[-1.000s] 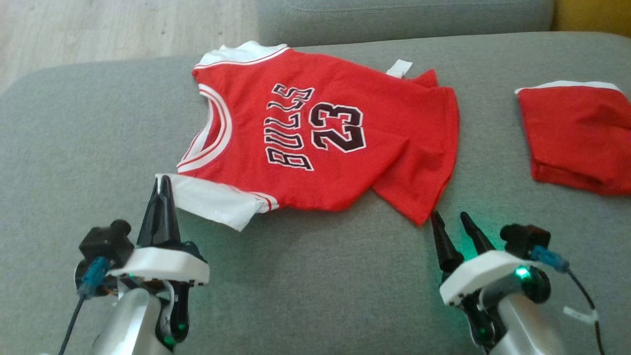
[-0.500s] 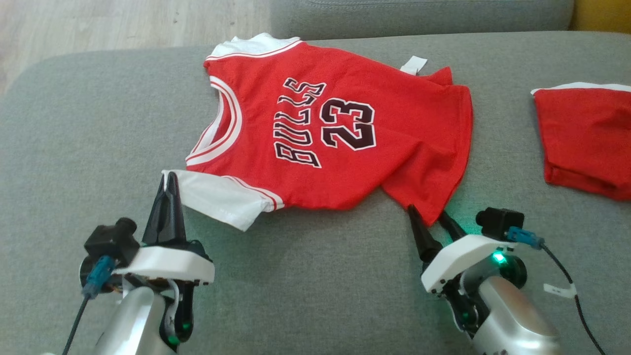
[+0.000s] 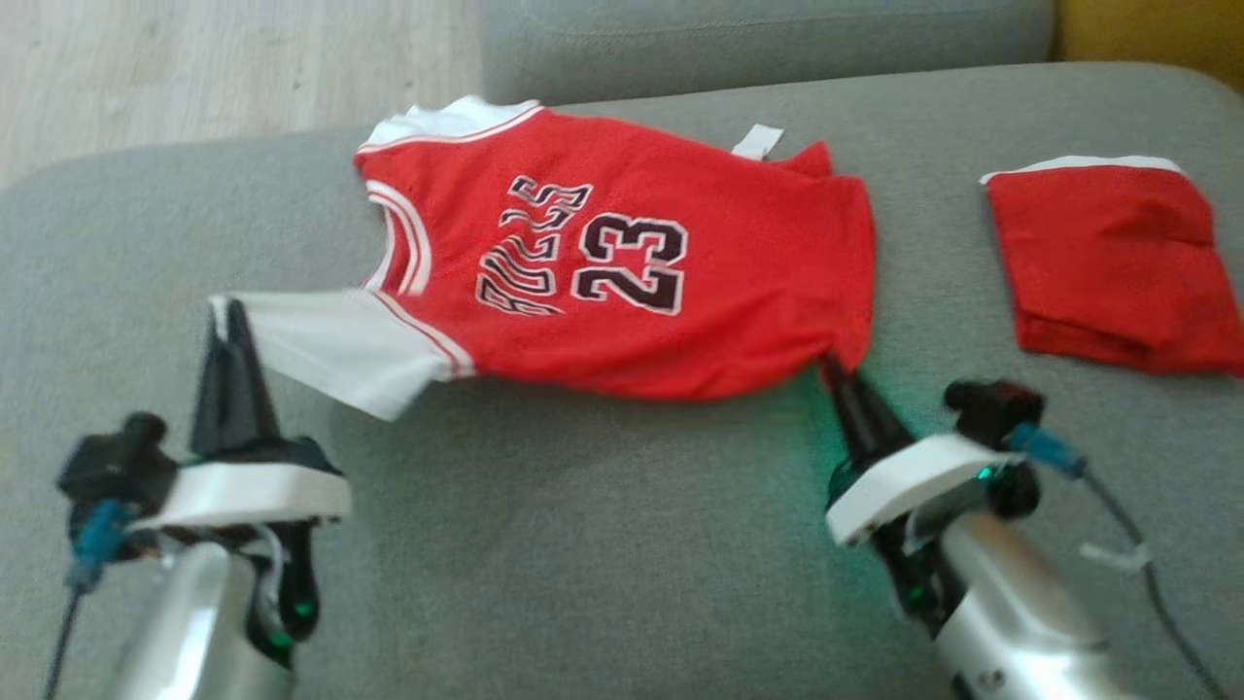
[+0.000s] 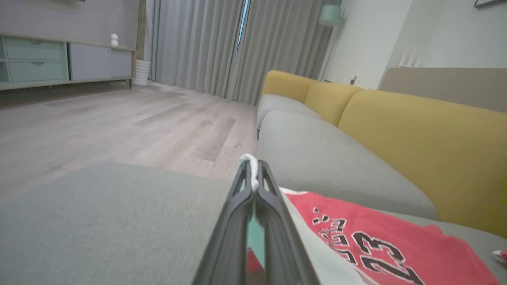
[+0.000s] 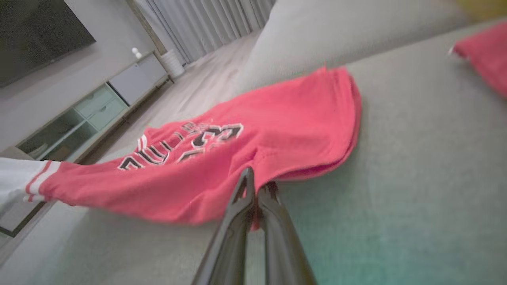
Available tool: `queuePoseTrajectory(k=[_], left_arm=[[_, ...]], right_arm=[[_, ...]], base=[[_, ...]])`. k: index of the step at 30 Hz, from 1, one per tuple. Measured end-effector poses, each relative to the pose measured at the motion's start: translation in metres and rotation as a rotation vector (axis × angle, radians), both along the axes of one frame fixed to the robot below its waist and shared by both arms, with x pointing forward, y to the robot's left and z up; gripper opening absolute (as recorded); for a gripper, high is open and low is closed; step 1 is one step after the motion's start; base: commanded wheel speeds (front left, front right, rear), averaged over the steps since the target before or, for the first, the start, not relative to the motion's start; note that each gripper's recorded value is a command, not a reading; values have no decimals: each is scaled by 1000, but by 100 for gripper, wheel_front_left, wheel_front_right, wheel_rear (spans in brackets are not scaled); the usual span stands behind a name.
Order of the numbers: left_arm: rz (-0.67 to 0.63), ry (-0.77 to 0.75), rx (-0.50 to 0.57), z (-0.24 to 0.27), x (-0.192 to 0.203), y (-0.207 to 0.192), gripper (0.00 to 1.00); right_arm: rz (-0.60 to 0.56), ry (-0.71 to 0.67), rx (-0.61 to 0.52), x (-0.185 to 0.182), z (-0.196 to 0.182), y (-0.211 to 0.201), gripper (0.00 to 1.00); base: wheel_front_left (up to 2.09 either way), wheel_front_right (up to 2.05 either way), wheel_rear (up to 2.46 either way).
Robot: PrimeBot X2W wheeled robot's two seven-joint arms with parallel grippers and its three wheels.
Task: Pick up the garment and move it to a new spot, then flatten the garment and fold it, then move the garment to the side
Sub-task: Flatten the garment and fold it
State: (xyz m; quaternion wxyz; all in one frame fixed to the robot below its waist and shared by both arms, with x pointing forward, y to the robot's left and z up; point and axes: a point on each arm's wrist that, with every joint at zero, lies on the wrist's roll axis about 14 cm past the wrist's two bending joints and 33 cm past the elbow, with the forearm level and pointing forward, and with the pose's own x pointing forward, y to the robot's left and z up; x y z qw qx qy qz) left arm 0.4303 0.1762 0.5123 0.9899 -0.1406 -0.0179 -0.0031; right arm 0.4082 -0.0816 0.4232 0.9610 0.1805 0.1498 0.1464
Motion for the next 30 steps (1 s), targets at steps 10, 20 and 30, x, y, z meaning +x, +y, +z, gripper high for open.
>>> queuePoseTrajectory(k=[10,20,30], left_arm=[[7,-333,-60,119,15,9,0],[-83,-710,-229,256,-17,-6,0],[-167,-886,-293,322,-64,-23,0]], right_arm=[[-25,-351,-70,24,117,-49,0],[-23,-747,-175,10,270,-72,0],[-43,-816,-195,-18,320,-82,0]], base=[[0,0,0],[0,0,0],[0,0,0]])
